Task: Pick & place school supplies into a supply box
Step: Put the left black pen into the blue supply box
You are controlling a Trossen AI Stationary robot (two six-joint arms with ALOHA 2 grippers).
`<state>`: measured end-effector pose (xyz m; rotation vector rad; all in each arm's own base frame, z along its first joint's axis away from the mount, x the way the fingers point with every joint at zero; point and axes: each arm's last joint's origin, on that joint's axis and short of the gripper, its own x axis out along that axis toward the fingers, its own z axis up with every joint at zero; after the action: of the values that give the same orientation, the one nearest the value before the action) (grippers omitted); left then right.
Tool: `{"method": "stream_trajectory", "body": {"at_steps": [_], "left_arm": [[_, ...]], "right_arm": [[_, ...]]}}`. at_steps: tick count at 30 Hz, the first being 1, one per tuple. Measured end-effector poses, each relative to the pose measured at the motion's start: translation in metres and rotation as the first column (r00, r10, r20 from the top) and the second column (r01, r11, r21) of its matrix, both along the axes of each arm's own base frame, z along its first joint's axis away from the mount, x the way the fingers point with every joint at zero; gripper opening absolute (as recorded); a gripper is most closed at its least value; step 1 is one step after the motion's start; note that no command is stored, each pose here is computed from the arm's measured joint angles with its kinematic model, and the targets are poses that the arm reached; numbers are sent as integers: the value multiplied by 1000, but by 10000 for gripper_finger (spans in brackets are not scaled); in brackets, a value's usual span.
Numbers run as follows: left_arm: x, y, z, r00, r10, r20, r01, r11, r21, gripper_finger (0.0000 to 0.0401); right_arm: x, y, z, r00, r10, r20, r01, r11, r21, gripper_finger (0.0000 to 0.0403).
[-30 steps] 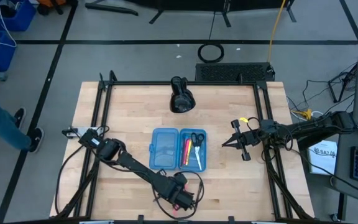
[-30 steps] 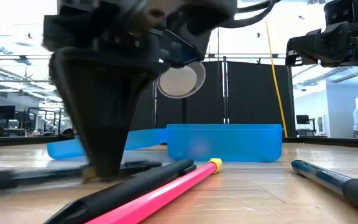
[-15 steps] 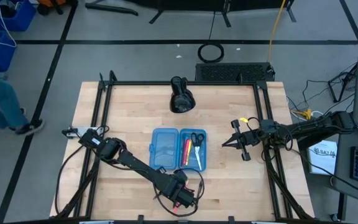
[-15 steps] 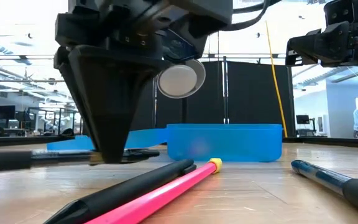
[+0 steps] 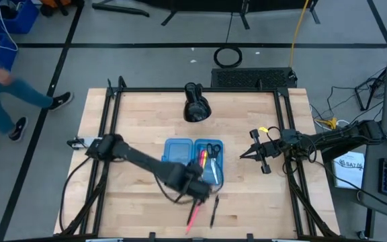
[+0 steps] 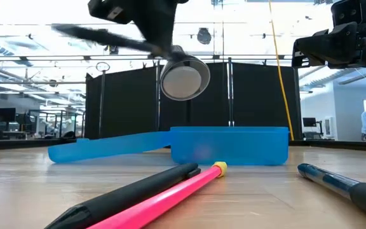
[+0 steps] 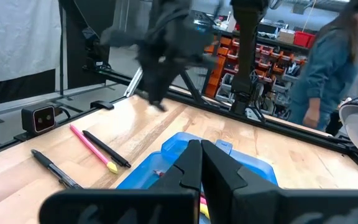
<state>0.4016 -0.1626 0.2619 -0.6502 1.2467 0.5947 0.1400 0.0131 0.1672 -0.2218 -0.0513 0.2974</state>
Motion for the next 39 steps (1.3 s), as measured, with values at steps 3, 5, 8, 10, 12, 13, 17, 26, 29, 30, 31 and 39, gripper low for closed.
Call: {"method": "stream_trajectory", "body": {"at_steps": [3, 5, 8, 10, 12, 13, 17, 26, 29, 30, 31, 39], "left_arm": [[3, 22, 13, 996, 82, 43, -82, 997, -6, 35], [8, 36, 15, 987, 150, 57, -149, 989, -17, 35], [18, 58, 14, 972, 220, 82, -218, 975, -35, 31], [28, 73, 12, 959, 258, 122, -253, 966, -53, 30], [35, 87, 11, 946, 287, 152, -280, 958, -66, 30], [38, 94, 10, 940, 297, 165, -290, 955, -65, 31], [47, 119, 4, 923, 334, 190, -333, 942, -38, 33], [68, 140, -48, 941, 326, 95, -323, 945, -42, 30], [71, 139, -59, 949, 307, 79, -304, 952, -39, 30], [71, 139, -62, 949, 308, 73, -306, 951, -30, 29], [71, 140, -64, 948, 312, 68, -311, 950, -21, 27], [66, 141, -81, 932, 363, 1, -363, 932, -2, 30]], "right_arm": [[0, 0, 0, 1000, 0, 0, 0, 1000, 0, 0], [0, 0, 0, 1000, 0, -1, 0, 1000, 0, 0], [0, 0, 0, 1000, 0, 0, 0, 1000, 0, 0], [0, 0, 0, 1000, 0, 0, 0, 1000, 0, 0], [0, 0, 0, 1000, 0, -1, 0, 1000, 0, 0], [0, 0, 0, 1000, 0, 0, 0, 1000, 0, 0], [0, 0, 0, 1000, 3, 0, -3, 1000, 0, 0], [0, 0, -1, 1000, 4, -15, -4, 1000, -1, 0], [0, 0, -2, 1000, 3, -18, -3, 1000, -1, 0], [0, 0, -2, 1000, 4, -17, -4, 1000, -1, 0], [0, 0, -2, 1000, 4, -17, -4, 1000, -1, 0], [0, 0, -2, 1000, 3, -17, -3, 1000, -1, 0]]}}
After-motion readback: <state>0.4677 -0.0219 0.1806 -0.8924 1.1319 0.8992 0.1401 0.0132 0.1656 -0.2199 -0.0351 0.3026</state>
